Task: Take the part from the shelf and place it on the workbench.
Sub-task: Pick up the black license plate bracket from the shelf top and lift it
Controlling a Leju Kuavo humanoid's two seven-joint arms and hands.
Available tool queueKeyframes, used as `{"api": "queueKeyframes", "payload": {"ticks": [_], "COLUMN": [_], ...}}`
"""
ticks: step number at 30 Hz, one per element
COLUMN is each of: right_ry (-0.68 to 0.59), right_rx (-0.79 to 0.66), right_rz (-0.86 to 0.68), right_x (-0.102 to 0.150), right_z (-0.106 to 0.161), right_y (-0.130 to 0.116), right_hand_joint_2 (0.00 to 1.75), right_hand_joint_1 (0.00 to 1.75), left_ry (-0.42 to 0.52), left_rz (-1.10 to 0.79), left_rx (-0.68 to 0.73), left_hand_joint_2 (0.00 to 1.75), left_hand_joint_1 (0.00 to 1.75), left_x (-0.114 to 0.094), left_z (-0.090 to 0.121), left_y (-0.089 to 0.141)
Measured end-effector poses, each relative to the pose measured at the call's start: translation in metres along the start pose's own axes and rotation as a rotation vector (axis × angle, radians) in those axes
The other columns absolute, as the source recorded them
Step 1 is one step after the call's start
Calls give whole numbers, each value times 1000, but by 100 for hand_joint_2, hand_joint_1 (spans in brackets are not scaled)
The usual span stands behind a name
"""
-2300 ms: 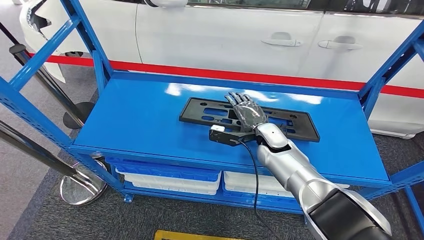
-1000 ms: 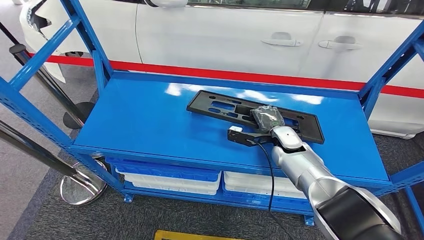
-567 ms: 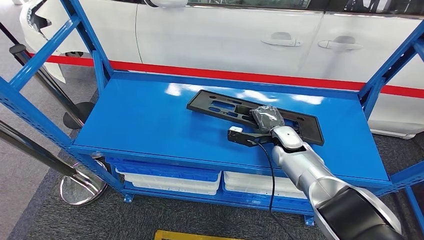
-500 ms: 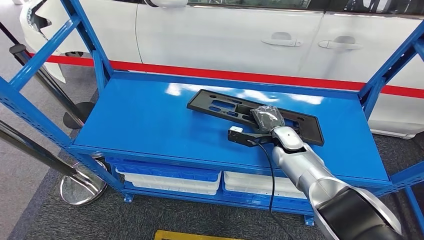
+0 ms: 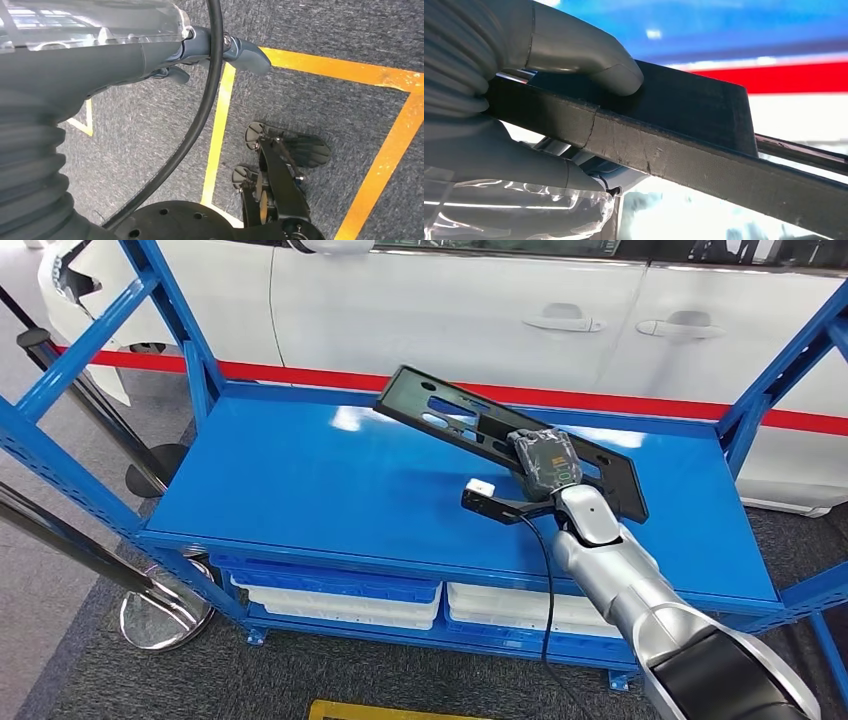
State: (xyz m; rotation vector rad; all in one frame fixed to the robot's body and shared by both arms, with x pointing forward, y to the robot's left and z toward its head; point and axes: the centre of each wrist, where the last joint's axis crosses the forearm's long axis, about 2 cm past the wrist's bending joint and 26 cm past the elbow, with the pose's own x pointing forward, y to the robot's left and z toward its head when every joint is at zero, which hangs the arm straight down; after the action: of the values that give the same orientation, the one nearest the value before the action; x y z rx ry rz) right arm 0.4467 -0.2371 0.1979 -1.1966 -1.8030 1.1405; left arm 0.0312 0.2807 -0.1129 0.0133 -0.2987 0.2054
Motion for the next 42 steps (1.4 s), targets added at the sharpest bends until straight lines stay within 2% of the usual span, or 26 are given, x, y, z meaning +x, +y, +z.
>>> {"api": "queueKeyframes", "payload": {"ticks": [5, 15, 26, 42], "right_ry": [-48, -113, -152, -200], "right_rx": [-75, -112, -110, -110], "right_rz": [32, 161, 315, 315], "right_x": [-6, -8, -23, 26], "right_z": [-7, -6, 4, 26], "right_y": [-23, -46, -54, -35], "right_hand_joint_2": [175, 175, 175, 175], "right_hand_joint_1": [168, 168, 168, 168], "left_ry": [-8, -20, -22, -17], "left_rz": [2, 1, -5, -16], "left_rx": [0, -3, -5, 20], "left_hand_joint_2": [175, 175, 175, 175], "left_hand_joint_1": [0, 0, 0, 0], "left_x": [0, 1, 0, 1], "left_z": [0, 0, 0, 0], "left_y": [0, -1, -1, 18]}}
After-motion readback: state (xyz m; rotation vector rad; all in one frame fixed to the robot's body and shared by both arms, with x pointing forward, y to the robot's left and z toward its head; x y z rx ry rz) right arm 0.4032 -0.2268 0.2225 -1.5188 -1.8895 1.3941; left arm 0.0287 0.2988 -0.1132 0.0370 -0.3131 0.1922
